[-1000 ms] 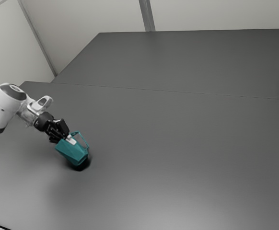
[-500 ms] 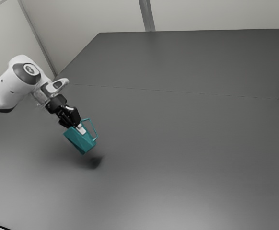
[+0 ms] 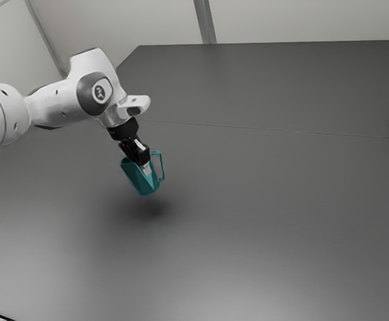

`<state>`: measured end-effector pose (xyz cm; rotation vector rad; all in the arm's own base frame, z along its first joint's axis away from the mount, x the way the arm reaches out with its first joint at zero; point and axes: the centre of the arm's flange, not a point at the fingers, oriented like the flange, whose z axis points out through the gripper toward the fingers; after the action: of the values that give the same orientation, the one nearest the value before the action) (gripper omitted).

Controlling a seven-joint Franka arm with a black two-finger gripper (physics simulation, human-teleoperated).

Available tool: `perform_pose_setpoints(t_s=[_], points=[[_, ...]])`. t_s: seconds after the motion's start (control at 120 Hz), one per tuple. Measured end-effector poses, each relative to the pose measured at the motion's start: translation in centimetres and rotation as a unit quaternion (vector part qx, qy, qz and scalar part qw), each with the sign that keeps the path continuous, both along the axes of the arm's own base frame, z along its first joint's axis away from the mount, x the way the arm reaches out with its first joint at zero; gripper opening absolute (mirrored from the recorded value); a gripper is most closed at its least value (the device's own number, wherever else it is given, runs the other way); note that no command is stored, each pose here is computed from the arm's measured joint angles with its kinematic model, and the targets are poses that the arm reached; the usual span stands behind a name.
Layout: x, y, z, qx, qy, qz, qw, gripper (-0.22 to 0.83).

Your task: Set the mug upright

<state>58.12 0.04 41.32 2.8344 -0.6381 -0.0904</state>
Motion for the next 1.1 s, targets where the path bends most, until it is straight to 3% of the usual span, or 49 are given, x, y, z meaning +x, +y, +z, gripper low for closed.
perform_pose_setpoints(t_s=[0.258,0.55,0.767,1.0,1.1], points=[[3.0,-4.2,-2.6,0.061,-0.039,-0.044,0.996,-0.17],[5.4,-7.7,-5.4,0.135,-0.083,-0.112,0.981,-0.17],[6.0,-7.9,-6.8,0.148,-0.093,-0.121,0.977,-0.17],[6.4,-7.0,-7.6,0.127,-0.096,-0.092,0.983,-0.17],[6.4,-7.1,-7.7,0.123,-0.097,-0.090,0.984,0.04]])
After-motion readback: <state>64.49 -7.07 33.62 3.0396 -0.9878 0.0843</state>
